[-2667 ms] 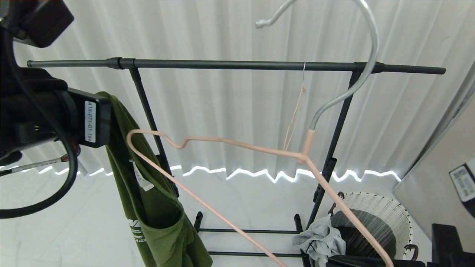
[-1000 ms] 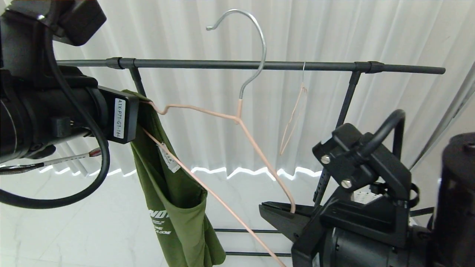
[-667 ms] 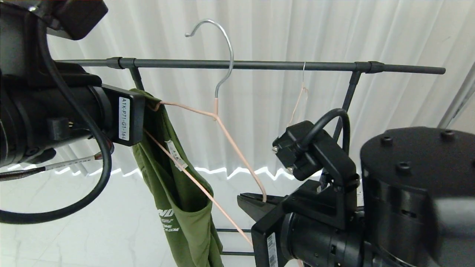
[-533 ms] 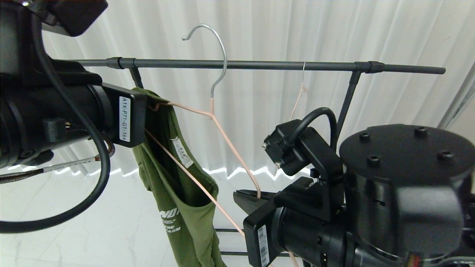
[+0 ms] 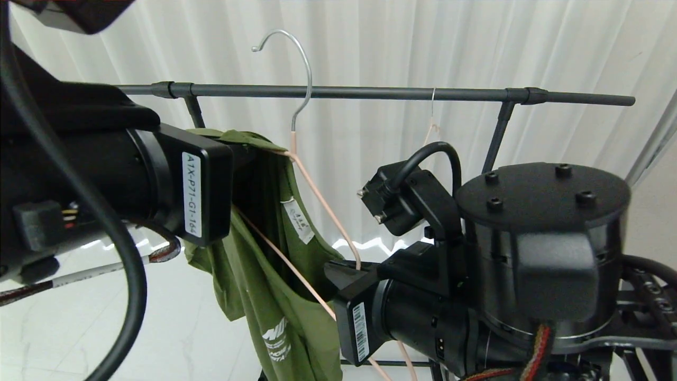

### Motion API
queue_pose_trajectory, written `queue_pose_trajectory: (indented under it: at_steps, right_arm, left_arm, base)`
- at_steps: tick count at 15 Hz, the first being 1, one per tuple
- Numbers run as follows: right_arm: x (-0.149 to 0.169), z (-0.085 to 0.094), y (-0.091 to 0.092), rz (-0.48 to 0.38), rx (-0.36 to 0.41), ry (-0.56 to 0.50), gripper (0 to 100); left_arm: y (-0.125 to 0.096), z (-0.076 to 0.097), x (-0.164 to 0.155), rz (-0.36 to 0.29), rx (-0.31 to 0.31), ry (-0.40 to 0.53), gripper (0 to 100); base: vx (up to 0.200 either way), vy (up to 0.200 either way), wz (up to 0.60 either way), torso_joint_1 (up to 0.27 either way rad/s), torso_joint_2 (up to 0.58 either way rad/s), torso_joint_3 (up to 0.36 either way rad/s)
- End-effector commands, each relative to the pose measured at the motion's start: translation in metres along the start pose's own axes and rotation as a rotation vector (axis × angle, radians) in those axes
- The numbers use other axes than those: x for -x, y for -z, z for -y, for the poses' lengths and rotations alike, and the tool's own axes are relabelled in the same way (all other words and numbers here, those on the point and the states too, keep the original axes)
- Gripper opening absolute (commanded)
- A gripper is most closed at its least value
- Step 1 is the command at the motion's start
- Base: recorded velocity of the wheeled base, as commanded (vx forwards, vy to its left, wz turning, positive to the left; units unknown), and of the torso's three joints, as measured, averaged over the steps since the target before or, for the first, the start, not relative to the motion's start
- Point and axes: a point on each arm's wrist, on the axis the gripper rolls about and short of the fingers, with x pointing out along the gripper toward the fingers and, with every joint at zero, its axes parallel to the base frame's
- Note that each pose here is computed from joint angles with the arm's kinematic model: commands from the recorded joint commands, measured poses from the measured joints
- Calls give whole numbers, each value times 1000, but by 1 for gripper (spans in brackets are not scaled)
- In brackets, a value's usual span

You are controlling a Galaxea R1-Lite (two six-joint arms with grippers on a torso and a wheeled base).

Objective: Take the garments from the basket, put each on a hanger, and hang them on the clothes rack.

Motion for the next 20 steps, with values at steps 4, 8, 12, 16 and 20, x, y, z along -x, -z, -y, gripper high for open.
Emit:
queue_pose_trajectory:
  at_steps: [4, 8, 12, 16, 20]
  right_arm:
    - [13, 1, -11, 44, 30, -8, 0]
    - [24, 0, -21, 84, 54, -18, 0]
    - [38, 0, -29, 118, 91, -31, 0]
    - [46, 1, -33, 136, 125, -34, 0]
    - [66, 15, -26, 123, 185, -20, 0]
  left_arm:
    - [12, 9, 8, -17, -34, 60, 0]
    - [27, 18, 14, -38, -76, 111, 0]
    - [31, 19, 12, -16, -68, 107, 0]
    - [32, 19, 12, -19, -69, 96, 100]
    - [40, -1, 30, 12, -119, 79, 100]
  base:
    - [0, 0, 0, 0, 0, 0]
    - [0, 0, 0, 0, 0, 0]
    - [0, 0, 0, 0, 0, 0]
    - [0, 0, 0, 0, 0, 0]
    - [0, 0, 0, 0, 0, 0]
